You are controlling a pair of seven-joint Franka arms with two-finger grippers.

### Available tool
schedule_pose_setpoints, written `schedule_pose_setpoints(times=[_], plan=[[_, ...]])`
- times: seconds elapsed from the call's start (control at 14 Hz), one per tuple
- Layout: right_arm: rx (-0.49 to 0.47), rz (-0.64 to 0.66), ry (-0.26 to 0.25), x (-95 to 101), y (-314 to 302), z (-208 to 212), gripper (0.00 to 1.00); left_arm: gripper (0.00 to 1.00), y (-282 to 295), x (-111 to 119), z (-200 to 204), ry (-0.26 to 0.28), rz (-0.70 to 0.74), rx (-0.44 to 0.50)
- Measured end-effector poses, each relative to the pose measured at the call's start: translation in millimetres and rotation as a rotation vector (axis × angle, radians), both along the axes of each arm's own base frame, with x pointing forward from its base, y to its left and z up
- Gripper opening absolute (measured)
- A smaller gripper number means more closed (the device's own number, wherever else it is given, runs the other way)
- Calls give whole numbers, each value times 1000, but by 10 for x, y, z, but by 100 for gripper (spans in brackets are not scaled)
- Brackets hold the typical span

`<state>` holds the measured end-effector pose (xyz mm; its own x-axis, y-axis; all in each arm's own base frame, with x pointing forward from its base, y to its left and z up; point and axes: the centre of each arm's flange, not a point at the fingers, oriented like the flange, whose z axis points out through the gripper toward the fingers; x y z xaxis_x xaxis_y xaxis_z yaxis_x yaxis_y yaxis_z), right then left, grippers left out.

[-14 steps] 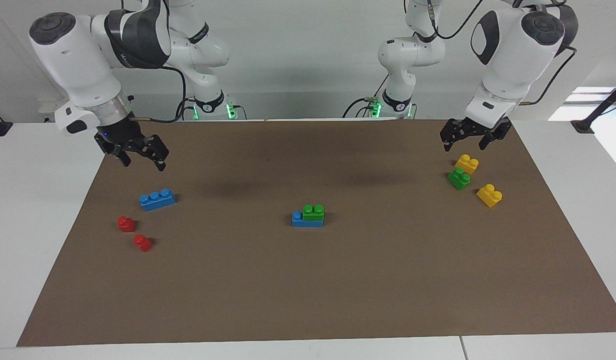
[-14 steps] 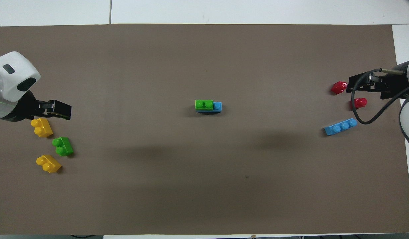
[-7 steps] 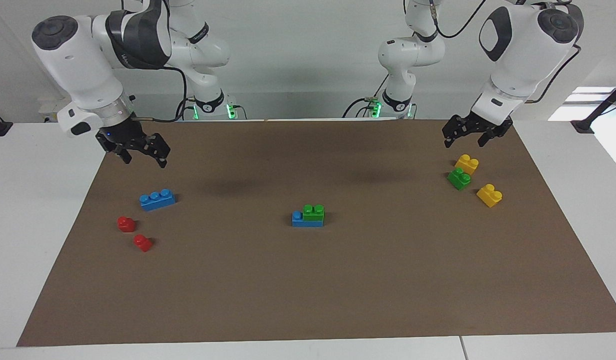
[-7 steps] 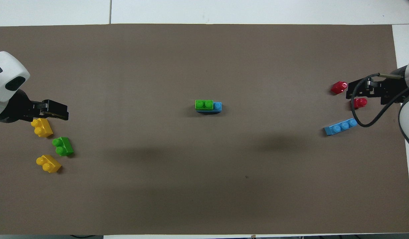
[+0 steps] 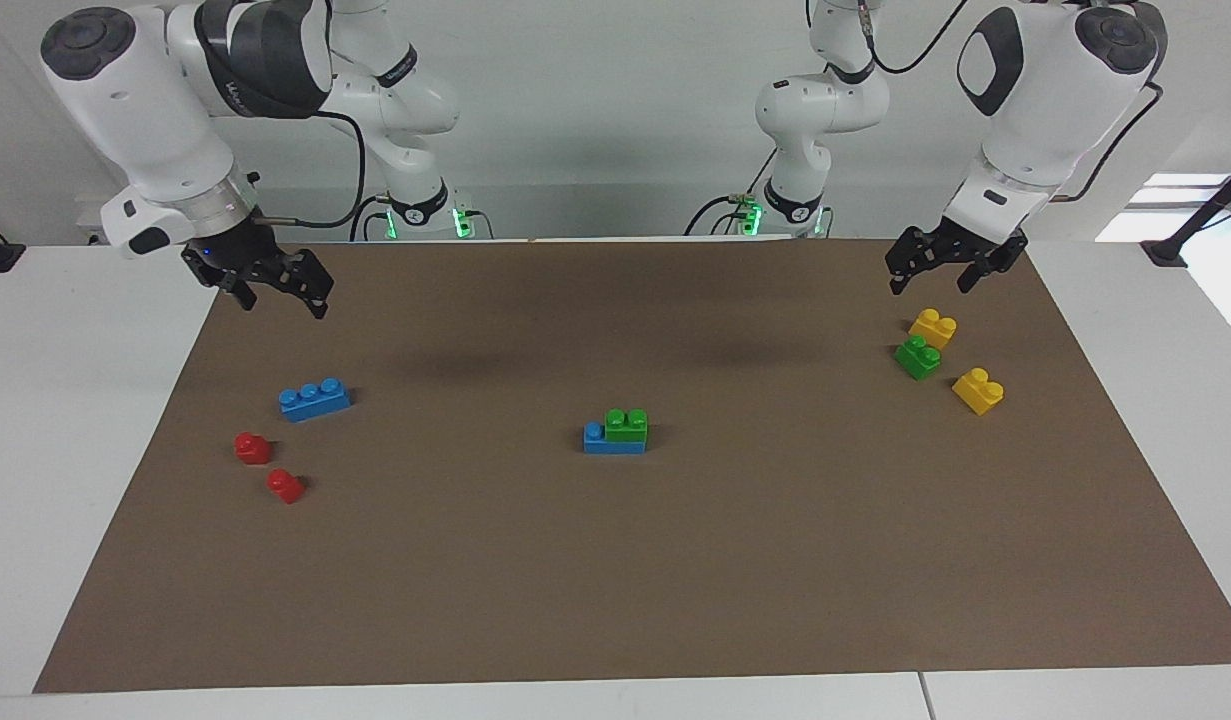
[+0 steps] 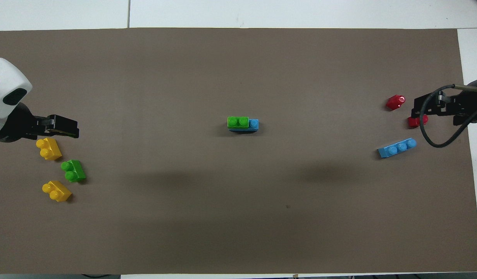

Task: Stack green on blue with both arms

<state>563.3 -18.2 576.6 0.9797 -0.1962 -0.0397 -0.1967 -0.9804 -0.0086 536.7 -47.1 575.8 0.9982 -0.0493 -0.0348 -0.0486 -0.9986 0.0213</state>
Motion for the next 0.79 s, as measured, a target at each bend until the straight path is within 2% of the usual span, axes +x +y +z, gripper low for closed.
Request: schedule_pose_setpoints(times=[0.79], plan=[[0,-5,-11,14,-27,53,100,100,-4,1,21,-10,0,0]])
